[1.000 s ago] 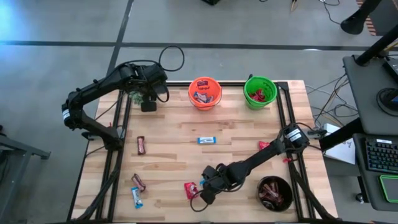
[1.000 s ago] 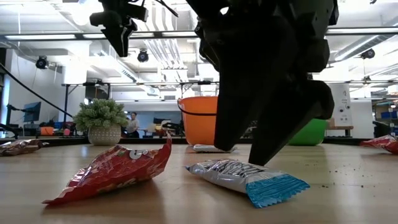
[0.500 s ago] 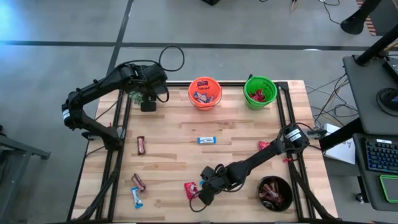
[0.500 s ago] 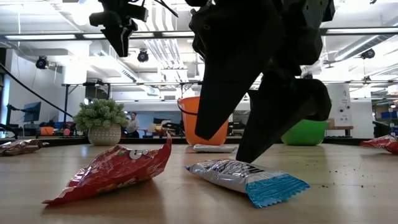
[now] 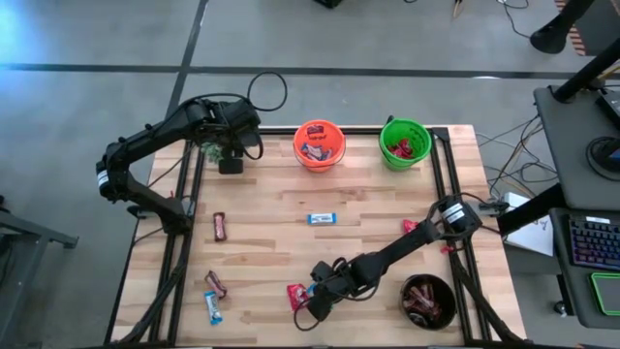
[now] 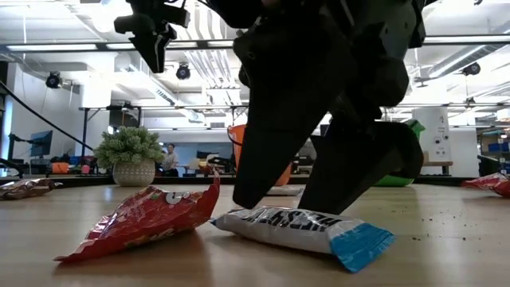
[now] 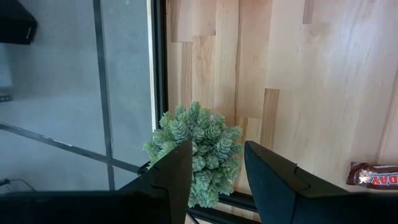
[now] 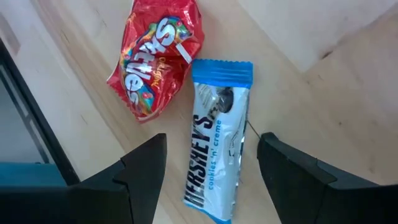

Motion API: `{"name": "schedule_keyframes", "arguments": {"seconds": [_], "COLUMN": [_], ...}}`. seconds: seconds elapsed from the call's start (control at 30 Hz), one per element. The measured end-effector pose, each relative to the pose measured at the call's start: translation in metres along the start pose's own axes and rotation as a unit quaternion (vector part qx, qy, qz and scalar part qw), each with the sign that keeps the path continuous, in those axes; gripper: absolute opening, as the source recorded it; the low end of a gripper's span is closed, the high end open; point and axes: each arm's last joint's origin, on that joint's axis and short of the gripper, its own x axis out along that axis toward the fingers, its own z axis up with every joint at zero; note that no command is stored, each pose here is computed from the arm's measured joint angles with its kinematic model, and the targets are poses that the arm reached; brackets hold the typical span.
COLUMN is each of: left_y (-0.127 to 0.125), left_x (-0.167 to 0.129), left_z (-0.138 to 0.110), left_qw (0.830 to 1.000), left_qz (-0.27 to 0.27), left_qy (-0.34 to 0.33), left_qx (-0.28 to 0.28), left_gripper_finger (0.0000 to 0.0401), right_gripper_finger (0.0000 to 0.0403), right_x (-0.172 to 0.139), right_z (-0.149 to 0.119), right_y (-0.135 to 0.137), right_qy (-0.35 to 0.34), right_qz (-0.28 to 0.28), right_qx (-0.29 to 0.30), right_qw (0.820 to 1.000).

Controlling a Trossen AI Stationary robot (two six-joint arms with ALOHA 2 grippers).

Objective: Organize candy in baskets
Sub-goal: Put the white chocolate bar into the orange bucket

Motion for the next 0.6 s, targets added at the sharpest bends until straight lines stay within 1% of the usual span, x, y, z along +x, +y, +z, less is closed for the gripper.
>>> {"name": "schedule_keyframes", "arguments": {"seconds": [0.2, 0.4, 0.6], "left_y": [0.0, 0.0, 0.0], "left_x": [0.0, 0.0, 0.0], "left_z": [0.0, 0.0, 0.0], "left_qw": [1.0, 1.0, 1.0], "left_qz": [0.0, 0.0, 0.0], "left_qy": [0.0, 0.0, 0.0], "left_qx": [0.0, 0.0, 0.004], "left_gripper_finger": [0.013, 0.013, 0.013], "right_gripper_finger": [0.0233, 0.0202, 0.0162], "right_x": [0.01, 0.023, 0.022], "right_z": [-0.004, -0.008, -0.006], "right_y": [-0.007, -0.015, -0.016], "right_qy": [0.012, 0.033, 0.039], "right_qz": [-0.029, -0.045, -0.046], "right_qx": [0.023, 0.037, 0.041], "right_qw": [0.999, 0.998, 0.997]}}
